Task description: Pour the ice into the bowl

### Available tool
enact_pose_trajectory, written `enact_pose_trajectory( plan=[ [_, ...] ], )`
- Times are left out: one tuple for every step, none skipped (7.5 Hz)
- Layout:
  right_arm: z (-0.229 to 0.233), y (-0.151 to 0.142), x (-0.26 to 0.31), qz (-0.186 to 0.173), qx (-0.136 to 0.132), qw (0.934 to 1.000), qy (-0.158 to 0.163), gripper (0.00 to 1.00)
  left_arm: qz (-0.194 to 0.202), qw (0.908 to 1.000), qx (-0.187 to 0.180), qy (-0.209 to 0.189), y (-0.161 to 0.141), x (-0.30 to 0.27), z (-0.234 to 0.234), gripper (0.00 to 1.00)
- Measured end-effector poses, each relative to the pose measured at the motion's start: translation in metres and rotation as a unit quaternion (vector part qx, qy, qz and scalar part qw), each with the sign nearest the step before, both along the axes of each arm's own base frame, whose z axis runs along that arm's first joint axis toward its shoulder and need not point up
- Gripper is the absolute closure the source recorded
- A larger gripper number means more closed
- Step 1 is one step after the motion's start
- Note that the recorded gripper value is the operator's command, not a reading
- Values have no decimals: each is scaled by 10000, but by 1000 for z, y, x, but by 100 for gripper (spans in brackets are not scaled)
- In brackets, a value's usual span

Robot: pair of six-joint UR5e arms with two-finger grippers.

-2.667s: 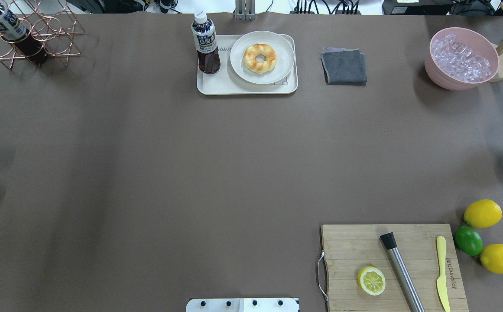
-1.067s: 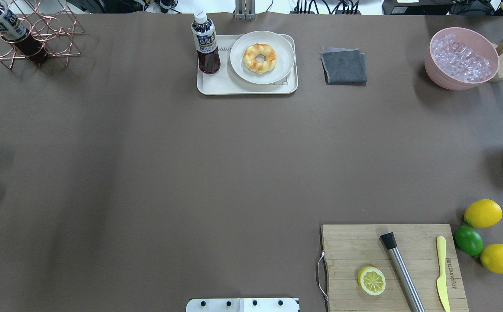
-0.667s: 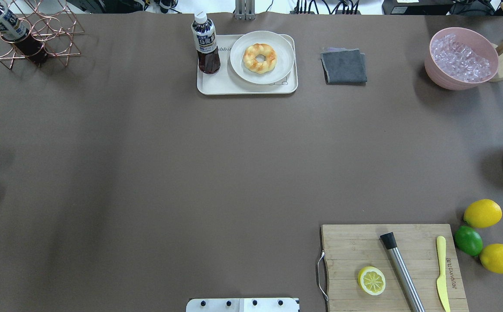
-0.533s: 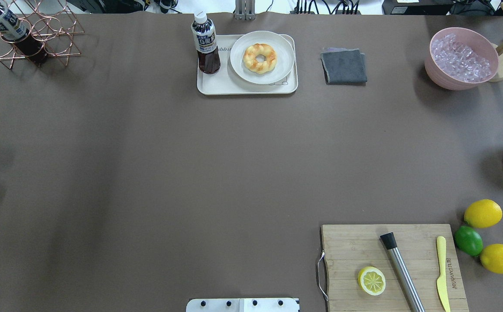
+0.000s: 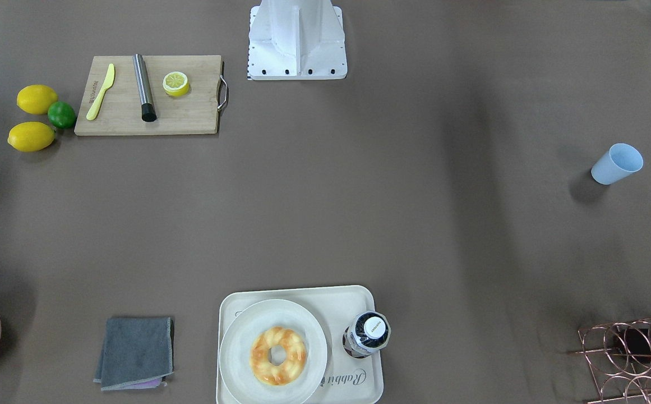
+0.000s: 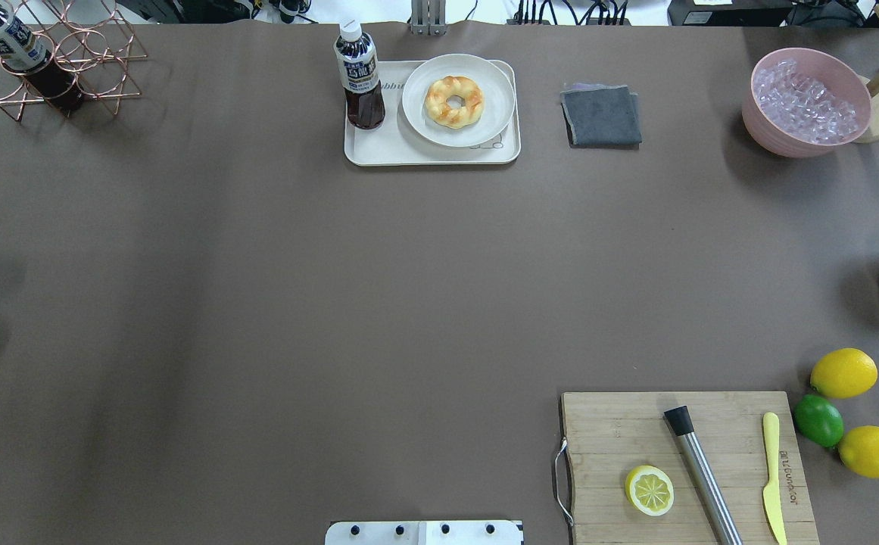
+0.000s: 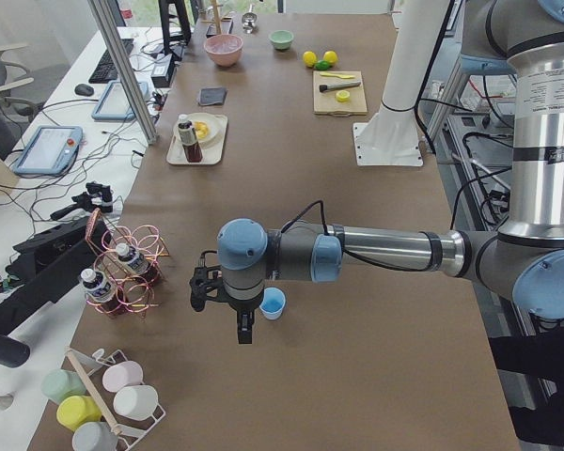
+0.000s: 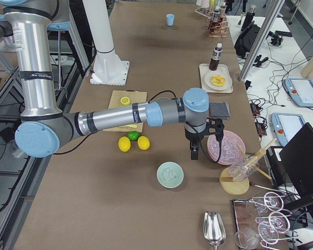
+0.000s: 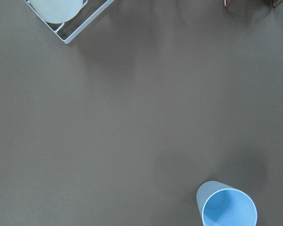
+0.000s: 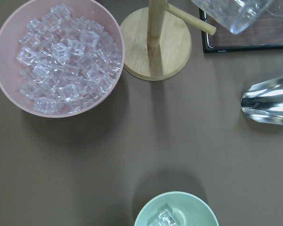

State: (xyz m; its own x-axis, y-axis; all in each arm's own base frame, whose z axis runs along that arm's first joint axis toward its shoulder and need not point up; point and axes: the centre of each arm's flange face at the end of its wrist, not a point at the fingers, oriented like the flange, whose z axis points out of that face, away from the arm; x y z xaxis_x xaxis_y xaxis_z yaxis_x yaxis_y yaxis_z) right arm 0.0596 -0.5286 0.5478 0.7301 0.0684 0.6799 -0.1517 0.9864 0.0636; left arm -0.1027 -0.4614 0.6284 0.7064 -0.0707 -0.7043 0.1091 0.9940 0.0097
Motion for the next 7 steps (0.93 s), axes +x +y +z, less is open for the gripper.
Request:
enact_pose_trajectory(
  plan=[
    [19,4,0,18,-172,9998,-13,1,1,10000,-7,-1,0,0,1,3],
    [32,6,-1,25,-241,9997,-28,1,1,10000,-10,-2,0,0,1,3],
    [39,7,-1,22,-263,9996,-45,1,3,10000,-7,1,0,0,0,3],
    [41,7,-1,19,-272,9996,-54,1,3,10000,-5,4,0,0,0,3],
    [43,7,-1,18,-268,9996,-59,1,3,10000,-1,4,0,0,-1,3],
    [43,7,-2,15,-253,9997,-75,1,5,10000,4,1,0,0,-1,3],
    [43,7,-2,5,-234,9997,-96,1,8,10000,10,-2,0,0,-1,3]
  ],
)
